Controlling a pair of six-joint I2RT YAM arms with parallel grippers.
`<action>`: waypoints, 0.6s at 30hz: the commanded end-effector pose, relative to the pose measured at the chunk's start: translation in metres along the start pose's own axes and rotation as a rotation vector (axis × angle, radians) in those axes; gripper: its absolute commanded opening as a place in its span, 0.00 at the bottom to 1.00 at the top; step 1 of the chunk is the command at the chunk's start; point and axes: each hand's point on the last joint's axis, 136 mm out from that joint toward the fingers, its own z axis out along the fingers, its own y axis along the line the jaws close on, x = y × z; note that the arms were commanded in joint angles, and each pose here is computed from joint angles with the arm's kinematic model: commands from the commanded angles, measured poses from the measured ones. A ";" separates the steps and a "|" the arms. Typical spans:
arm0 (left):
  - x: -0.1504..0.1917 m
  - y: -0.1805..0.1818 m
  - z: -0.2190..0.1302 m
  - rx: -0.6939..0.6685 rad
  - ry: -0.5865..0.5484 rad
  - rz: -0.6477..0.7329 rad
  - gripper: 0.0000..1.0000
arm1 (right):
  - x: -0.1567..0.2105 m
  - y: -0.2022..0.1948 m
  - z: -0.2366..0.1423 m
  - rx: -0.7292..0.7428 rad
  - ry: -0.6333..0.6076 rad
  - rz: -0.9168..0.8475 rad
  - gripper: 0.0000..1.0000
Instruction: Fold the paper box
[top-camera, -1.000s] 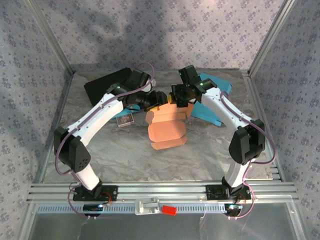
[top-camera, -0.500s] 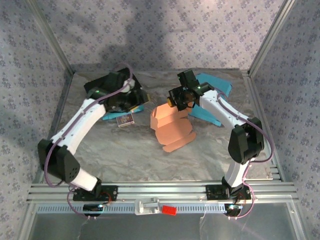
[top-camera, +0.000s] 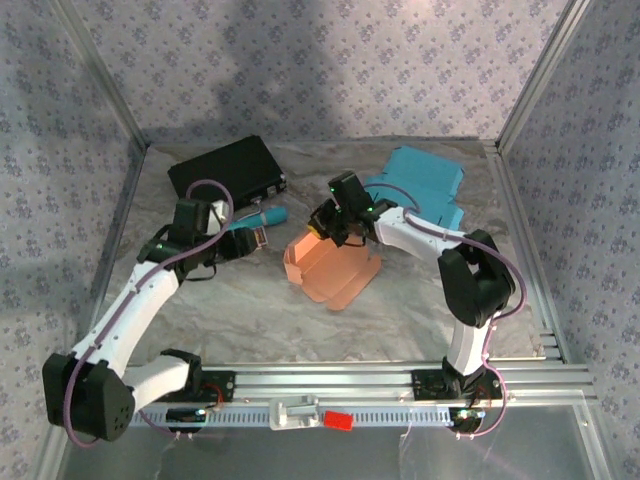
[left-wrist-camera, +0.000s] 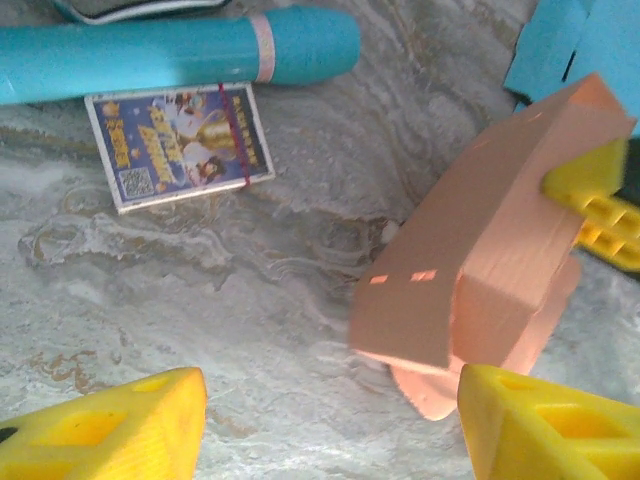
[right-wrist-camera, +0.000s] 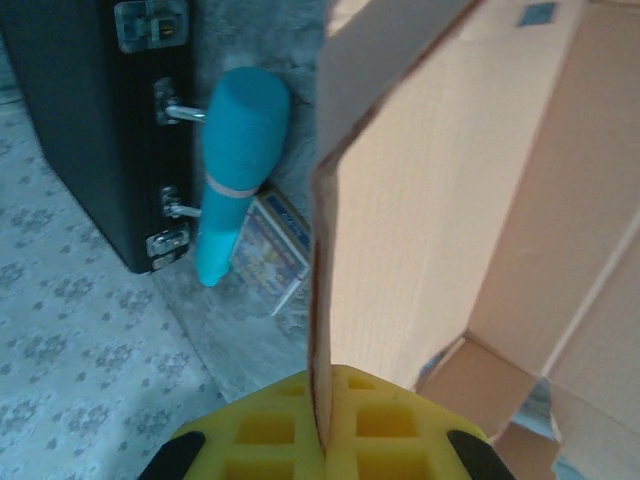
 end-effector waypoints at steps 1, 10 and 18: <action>-0.003 -0.002 0.004 0.042 -0.057 0.084 0.67 | -0.001 0.008 0.001 -0.077 -0.008 -0.073 0.00; 0.041 -0.023 0.029 0.300 0.033 0.212 0.45 | 0.000 -0.003 0.009 -0.171 0.010 -0.099 0.00; 0.061 -0.017 0.037 0.270 0.048 0.232 0.49 | 0.002 0.013 -0.004 -0.280 0.016 -0.115 0.00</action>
